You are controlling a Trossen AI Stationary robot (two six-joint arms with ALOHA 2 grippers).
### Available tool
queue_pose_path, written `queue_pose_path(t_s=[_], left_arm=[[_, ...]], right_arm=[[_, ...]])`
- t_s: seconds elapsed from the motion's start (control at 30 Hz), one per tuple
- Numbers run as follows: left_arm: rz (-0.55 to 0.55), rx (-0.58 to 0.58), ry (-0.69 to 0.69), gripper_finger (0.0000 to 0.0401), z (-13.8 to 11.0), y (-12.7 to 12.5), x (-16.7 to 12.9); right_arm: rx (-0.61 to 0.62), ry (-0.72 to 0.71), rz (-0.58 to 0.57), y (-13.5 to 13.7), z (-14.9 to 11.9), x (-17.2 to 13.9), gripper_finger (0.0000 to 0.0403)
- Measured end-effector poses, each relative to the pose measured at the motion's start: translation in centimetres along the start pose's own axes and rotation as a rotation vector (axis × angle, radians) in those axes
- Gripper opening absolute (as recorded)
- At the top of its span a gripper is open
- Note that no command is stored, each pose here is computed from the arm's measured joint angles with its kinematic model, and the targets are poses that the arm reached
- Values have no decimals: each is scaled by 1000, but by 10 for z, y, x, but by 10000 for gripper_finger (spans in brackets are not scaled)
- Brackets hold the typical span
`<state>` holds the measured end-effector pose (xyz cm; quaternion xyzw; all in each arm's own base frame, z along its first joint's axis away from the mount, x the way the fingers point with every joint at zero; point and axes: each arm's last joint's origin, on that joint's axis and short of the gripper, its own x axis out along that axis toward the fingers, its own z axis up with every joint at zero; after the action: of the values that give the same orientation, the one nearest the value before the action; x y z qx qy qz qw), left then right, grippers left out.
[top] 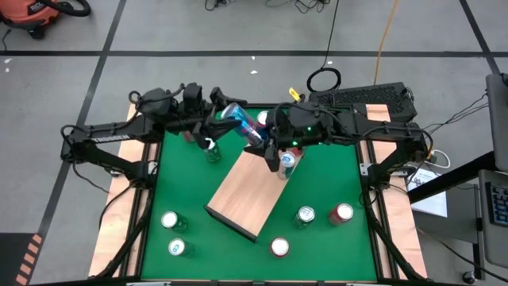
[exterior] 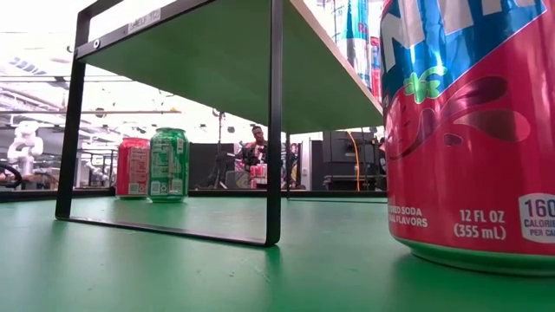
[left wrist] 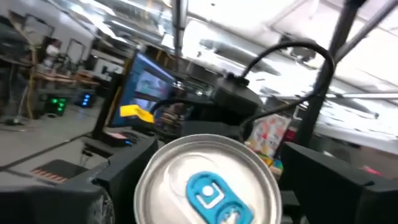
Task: Sort soda cans
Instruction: Put the blue soda can on the shelf and align it with the other blue soda can
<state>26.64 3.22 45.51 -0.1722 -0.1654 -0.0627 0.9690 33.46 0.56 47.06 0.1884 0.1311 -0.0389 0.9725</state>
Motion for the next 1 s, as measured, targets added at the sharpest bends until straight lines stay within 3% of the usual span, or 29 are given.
queue_pose_path(t_s=[0.2, 0.37, 0.6, 0.77, 1.0], left_arm=[[-74, 14, 25, 313, 5, 3, -4], [-163, 29, 46, 299, 10, 3, -8], [-223, 55, 43, 255, 11, 1, -8], [-222, 81, 36, 220, 11, 1, -8], [-225, 89, 33, 223, 11, 1, -8]], right_arm=[[7, -24, 45, 2, 3, 0, 217], [8, -42, 149, 7, 7, -1, 225], [14, -52, 187, 8, 10, -2, 221], [11, -57, 182, 8, 10, -2, 228], [11, -56, 133, 6, 9, -2, 266]])
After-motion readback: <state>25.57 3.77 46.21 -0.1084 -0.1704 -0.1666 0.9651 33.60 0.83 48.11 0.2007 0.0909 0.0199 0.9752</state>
